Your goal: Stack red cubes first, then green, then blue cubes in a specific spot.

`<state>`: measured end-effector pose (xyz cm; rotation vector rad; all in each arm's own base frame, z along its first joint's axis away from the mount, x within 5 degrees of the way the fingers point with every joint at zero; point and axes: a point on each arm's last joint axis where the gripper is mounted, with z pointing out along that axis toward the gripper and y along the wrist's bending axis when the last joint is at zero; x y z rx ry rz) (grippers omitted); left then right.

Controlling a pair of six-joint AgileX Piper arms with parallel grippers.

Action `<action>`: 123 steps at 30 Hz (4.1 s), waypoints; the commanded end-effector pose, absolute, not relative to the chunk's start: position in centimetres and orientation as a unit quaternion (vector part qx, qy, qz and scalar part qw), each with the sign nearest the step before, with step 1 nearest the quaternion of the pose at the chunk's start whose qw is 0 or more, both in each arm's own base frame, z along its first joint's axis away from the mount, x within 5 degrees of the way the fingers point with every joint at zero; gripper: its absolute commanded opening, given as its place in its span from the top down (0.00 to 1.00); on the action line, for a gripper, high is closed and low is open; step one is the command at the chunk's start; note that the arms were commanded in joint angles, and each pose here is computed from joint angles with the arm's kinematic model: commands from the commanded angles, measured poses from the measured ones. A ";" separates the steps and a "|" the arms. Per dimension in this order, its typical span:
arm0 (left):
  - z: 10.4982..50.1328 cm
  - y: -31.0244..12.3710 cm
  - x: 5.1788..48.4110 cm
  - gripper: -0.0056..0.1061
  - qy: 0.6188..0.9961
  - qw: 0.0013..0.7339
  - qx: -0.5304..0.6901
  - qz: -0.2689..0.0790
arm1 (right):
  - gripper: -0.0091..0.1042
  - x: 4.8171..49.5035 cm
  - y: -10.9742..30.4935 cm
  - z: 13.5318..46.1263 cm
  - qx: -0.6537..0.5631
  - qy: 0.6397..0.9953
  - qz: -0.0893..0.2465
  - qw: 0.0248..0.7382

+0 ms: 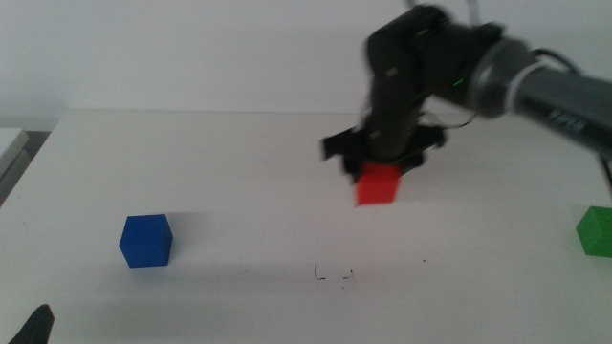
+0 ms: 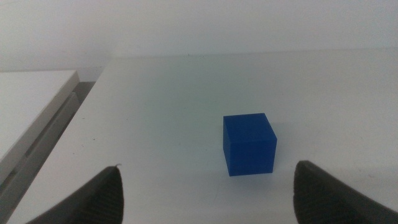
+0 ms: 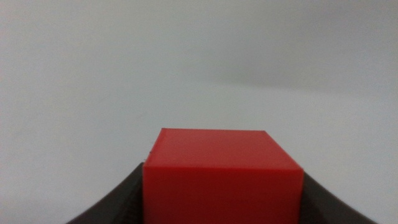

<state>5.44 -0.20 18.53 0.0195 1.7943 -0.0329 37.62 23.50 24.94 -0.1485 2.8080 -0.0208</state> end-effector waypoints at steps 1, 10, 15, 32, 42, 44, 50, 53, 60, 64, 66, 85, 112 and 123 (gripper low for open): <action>18.7 -0.2 5.4 0.11 0.777 0.630 0.007 -0.015 | 0.89 36.3 25.6 24.6 -0.059 0.986 -0.003 0.159; 18.7 -0.2 5.4 0.11 0.777 0.630 0.009 -0.012 | 0.89 34.6 29.5 21.1 -0.057 0.990 0.001 0.128; 18.7 -0.2 5.4 0.11 0.777 0.630 0.009 -0.012 | 0.89 34.4 29.5 20.2 -0.001 0.993 0.006 0.114; 18.7 -0.2 5.4 0.11 0.777 0.630 0.008 -0.013 | 0.89 33.8 29.2 17.1 -0.009 0.994 -0.020 0.105; 18.7 -0.2 5.4 0.11 0.777 0.630 0.011 -0.010 | 0.22 33.5 28.8 20.4 -0.045 0.989 -0.002 0.144; 18.7 -0.2 5.4 0.11 0.777 0.630 0.012 -0.010 | 0.17 32.8 27.8 24.3 -0.085 0.978 0.016 0.188; 18.7 -0.2 5.4 0.11 0.777 0.630 0.012 -0.010 | 0.15 31.1 15.8 31.7 -0.082 0.963 0.023 0.257; 18.7 -0.2 5.4 0.11 0.777 0.630 0.012 -0.010 | 0.15 30.5 7.6 32.4 -0.019 0.956 0.011 0.294; 18.7 -0.2 5.4 0.11 0.777 0.630 0.012 -0.010 | 0.15 29.1 -6.0 31.5 0.117 0.931 -0.038 0.343; 18.7 -0.2 5.4 0.11 0.776 0.630 0.013 -0.009 | 0.16 30.2 -6.6 29.5 0.070 0.947 -0.039 0.310; 18.7 -0.2 5.4 0.11 0.776 0.630 0.013 -0.009 | 0.16 31.0 -6.5 28.1 0.055 0.955 -0.026 0.291; 18.7 -0.2 5.4 0.11 0.776 0.630 0.013 -0.009 | 0.16 34.0 -7.6 19.9 0.003 0.982 -0.042 0.182; 18.7 -0.2 5.4 0.11 0.776 0.630 0.013 -0.009 | 0.95 35.3 -6.9 16.1 0.048 0.988 -0.029 0.144; 18.7 -0.2 5.4 0.11 0.776 0.630 0.013 -0.009 | 0.92 34.1 16.7 27.7 -0.036 0.982 -0.036 0.180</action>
